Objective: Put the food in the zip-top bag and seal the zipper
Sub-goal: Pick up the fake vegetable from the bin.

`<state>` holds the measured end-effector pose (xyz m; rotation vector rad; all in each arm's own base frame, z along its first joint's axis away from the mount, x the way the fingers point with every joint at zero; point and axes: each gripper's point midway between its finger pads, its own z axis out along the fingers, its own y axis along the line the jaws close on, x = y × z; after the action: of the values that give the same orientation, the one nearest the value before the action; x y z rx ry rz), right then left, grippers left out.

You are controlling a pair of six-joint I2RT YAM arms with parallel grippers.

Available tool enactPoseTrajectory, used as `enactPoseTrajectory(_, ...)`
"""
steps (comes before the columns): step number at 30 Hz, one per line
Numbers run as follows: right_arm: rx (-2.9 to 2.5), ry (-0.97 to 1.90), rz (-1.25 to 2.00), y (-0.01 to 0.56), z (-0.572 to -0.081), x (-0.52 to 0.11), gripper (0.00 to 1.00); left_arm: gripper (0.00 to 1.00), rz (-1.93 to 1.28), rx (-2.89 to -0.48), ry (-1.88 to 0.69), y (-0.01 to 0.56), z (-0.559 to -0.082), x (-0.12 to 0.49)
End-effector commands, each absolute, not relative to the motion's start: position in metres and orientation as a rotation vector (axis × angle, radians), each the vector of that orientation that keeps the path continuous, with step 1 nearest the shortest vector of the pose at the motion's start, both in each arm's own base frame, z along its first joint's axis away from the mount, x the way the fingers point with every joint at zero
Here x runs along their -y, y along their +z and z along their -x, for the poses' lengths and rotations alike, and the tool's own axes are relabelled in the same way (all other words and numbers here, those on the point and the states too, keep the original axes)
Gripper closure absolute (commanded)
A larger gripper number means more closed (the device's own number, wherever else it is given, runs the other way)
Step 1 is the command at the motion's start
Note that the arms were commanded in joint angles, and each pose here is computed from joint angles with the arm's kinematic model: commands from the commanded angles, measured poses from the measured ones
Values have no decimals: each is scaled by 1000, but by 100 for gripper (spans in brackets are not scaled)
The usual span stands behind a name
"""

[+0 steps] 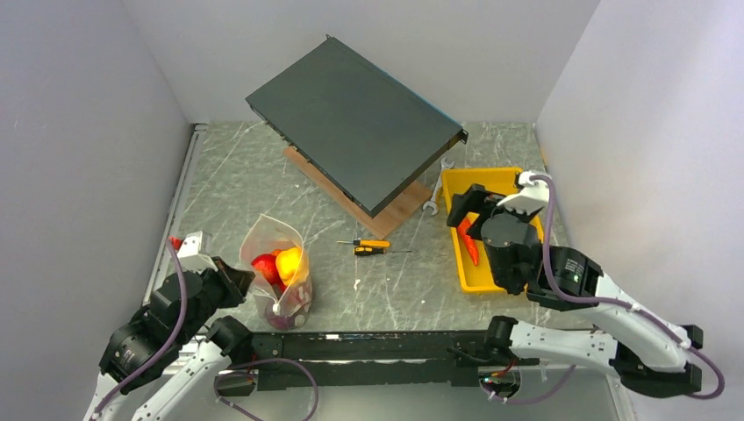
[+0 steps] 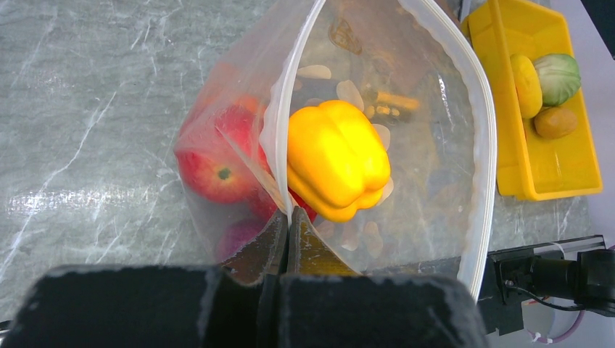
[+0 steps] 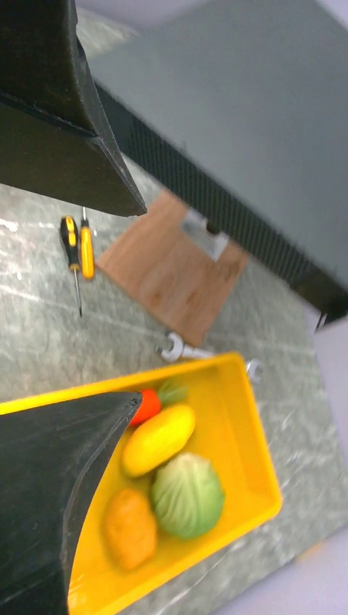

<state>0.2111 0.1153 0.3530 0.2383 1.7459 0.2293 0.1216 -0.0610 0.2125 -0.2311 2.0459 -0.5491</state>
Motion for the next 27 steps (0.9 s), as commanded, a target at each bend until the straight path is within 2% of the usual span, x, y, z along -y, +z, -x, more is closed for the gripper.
enactPoseTrajectory(1, -1773, 87, -416, 309, -219, -77, 10, 100, 225, -2045, -546, 215, -127, 64)
enactPoseTrajectory(4, -1833, -41, -541, 273, -232, -49, 11, 100, 226, -2053, -540, 214, -127, 65)
enactPoseTrajectory(16, -1955, -90, -911, 175, -260, 22, 14, 100, 231, -2026, -553, 216, -126, 62)
enactPoseTrajectory(27, -1963, -97, -1219, 94, -256, 69, 13, 100, 221, -2060, -538, 213, -128, 66)
